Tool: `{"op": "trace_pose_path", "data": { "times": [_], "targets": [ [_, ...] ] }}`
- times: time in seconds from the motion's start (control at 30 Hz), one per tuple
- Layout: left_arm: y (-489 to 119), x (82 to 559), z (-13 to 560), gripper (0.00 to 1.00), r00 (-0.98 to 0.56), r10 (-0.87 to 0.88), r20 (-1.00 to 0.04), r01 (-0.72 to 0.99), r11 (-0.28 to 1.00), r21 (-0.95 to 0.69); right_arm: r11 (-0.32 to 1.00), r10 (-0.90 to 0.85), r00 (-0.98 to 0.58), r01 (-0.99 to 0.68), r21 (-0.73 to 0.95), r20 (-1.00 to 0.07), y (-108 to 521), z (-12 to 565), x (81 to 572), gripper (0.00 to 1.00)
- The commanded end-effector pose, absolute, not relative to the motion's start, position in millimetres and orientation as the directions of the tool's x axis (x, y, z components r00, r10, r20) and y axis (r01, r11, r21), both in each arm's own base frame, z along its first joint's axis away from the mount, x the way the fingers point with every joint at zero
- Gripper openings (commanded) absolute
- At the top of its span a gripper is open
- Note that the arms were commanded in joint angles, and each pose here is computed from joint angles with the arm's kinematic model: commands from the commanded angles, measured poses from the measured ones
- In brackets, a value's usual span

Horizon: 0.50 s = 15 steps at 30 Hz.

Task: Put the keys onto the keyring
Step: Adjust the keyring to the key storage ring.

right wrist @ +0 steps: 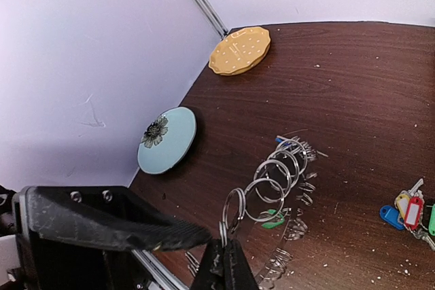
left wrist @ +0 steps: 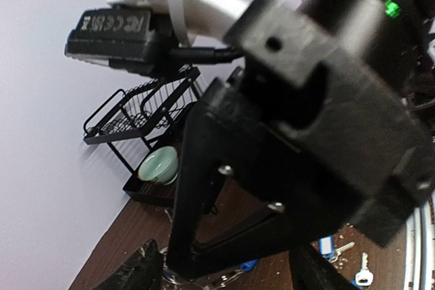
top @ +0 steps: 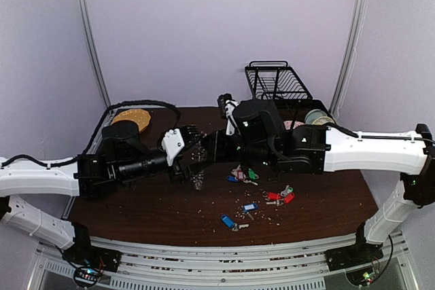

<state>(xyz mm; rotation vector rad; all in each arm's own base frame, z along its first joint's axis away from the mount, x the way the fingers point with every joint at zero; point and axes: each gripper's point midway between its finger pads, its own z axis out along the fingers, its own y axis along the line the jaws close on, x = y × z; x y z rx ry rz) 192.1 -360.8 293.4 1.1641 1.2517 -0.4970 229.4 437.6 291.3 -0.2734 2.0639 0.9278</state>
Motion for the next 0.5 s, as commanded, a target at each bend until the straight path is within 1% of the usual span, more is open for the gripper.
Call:
{"op": "trace_pose_path", "data": {
  "times": [0.0, 0.13, 0.17, 0.2, 0.33, 0.47],
  "targets": [
    [-353, 228, 302, 0.63, 0.232, 0.311, -0.922, 0.736, 0.564, 0.375, 0.674, 0.171, -0.592, -0.513, 0.532, -0.788, 437, 322, 227, 0.00],
    [-352, 236, 301, 0.61, 0.215, 0.307, -0.927, 0.707, 0.606, 0.364, 0.671, 0.178, -0.584, -0.517, 0.532, -0.792, 438, 326, 226, 0.00],
    [-351, 238, 301, 0.56, 0.211, 0.303, -0.929, 0.700, 0.616, 0.360, 0.671, 0.177, -0.584, -0.517, 0.532, -0.792, 438, 326, 225, 0.00],
    [-351, 238, 299, 0.54, 0.212, 0.305, -0.928, 0.700, 0.615, 0.362, 0.671, 0.179, -0.582, -0.517, 0.531, -0.793, 438, 326, 226, 0.00],
    [-349, 240, 291, 0.55, 0.207, 0.336, -0.919, 0.681, 0.625, 0.382, 0.668, 0.210, -0.567, -0.512, 0.540, -0.797, 434, 334, 228, 0.00],
    [-346, 239, 286, 0.55, 0.247, 0.383, -0.890, 0.633, 0.632, 0.447, 0.664, 0.217, -0.565, -0.512, 0.545, -0.796, 434, 336, 228, 0.00]
  ]
}}
